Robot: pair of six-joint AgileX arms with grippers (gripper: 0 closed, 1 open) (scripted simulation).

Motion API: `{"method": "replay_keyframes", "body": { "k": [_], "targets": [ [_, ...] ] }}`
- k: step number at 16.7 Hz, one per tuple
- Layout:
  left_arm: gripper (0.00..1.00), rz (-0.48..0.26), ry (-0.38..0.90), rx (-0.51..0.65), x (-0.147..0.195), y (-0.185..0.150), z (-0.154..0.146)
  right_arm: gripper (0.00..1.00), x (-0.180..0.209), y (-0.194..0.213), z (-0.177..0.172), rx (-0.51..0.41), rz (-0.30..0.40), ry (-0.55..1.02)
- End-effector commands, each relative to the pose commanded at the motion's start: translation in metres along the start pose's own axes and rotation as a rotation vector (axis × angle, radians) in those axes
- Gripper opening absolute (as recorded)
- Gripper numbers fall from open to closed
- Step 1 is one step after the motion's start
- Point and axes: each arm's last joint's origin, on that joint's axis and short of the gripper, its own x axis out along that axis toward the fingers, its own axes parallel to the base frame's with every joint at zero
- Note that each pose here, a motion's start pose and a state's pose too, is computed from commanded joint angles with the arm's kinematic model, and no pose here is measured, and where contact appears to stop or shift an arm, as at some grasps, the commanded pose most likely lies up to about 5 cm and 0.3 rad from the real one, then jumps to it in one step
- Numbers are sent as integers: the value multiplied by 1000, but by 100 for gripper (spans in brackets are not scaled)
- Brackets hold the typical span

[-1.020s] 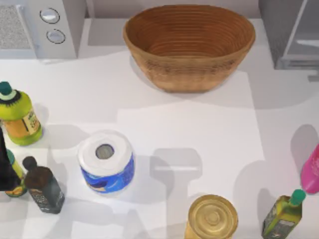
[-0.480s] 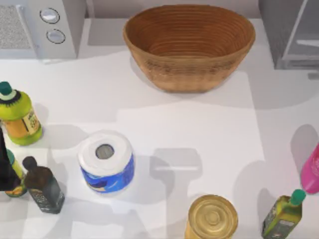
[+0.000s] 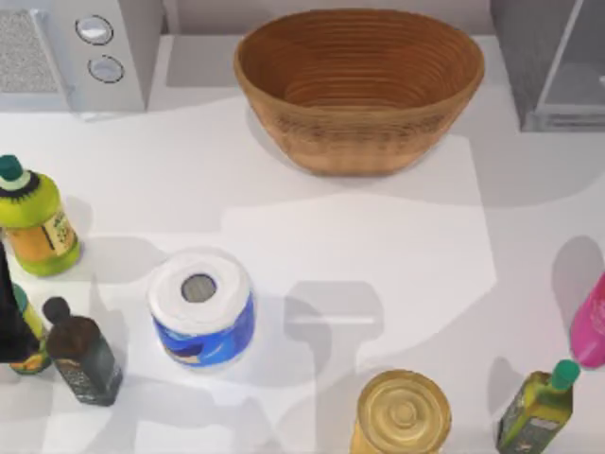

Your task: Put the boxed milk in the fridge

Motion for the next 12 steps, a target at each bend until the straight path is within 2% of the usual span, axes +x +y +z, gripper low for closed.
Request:
{"method": "replay_keyframes", "body": {
  "k": [4,10,12],
  "targets": [
    [100,0,0,0,0,0,0,0,30,6,-3,8,12,37],
    [100,0,0,0,0,0,0,0,34,7,-8,12,11,55],
    [100,0,0,0,0,0,0,15,34,7,-8,12,11,55]
  ]
}}
